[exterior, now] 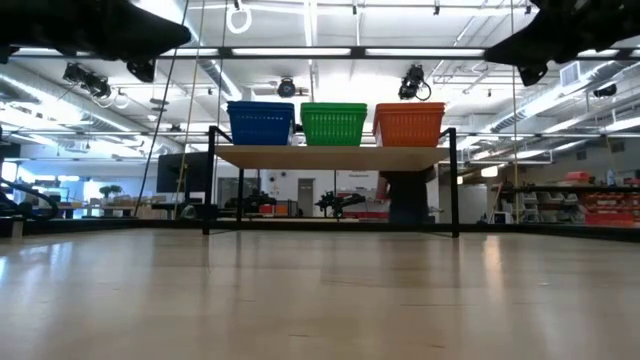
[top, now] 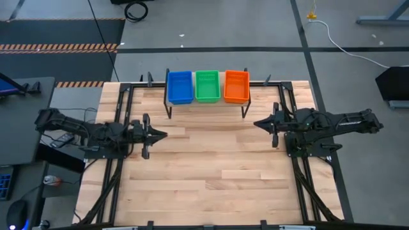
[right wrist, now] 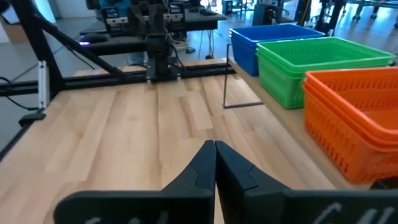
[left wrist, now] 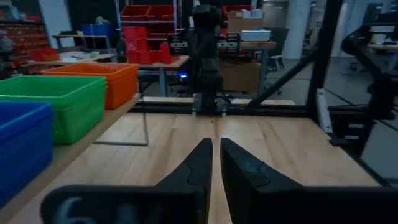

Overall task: Stack baskets on shelf by color
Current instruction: Return to Home Position

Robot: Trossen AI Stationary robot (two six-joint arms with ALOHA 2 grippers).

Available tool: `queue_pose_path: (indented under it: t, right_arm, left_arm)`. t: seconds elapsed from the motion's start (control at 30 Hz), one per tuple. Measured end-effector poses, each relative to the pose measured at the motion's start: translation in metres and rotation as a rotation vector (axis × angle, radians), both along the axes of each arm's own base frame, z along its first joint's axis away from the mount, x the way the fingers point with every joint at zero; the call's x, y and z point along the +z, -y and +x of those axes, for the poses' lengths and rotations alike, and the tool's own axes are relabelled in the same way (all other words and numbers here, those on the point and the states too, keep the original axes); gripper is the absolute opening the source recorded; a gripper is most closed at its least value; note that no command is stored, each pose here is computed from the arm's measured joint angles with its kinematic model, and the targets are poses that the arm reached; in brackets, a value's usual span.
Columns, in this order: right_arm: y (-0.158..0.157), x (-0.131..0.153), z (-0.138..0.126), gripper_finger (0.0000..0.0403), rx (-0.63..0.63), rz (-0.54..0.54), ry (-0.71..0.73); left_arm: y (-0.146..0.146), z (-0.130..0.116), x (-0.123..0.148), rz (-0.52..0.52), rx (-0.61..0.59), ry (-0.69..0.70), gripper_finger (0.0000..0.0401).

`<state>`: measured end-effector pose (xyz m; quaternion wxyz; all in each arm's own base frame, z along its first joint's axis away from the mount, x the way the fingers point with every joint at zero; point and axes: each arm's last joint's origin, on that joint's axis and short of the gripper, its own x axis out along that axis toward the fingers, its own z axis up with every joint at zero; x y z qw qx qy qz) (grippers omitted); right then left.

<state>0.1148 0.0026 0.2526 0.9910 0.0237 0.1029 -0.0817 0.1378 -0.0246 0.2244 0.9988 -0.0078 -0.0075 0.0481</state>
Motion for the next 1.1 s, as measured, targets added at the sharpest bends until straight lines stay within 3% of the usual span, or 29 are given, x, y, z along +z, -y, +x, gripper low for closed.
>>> queue_pose_path:
  t: [0.17, 0.47, 0.63, 0.93, 1.1]
  right_arm:
    - [0.003, 0.000, 0.007, 0.0009, -0.023, -0.025, 0.002]
    - [0.025, 0.002, 0.044, 0.0007, -0.119, -0.107, 0.061]
    - [0.041, 0.000, 0.062, 0.0007, -0.053, -0.070, 0.061]
    - [0.052, -0.020, 0.082, 0.0008, -0.077, -0.070, -0.071]
    - [0.056, -0.018, 0.083, 0.0009, -0.170, -0.112, -0.068]
  left_arm:
    - [-0.007, 0.001, 0.000, 0.034, 0.028, -0.003, 0.0038]
    - [-0.031, 0.003, 0.004, 0.067, 0.132, 0.034, 0.0038]
    - [-0.040, 0.002, 0.006, 0.015, 0.098, 0.057, 0.0038]
    - [-0.034, 0.003, 0.006, -0.038, 0.046, 0.068, 0.0034]
    - [-0.031, 0.003, 0.007, -0.039, 0.039, 0.072, 0.0025]
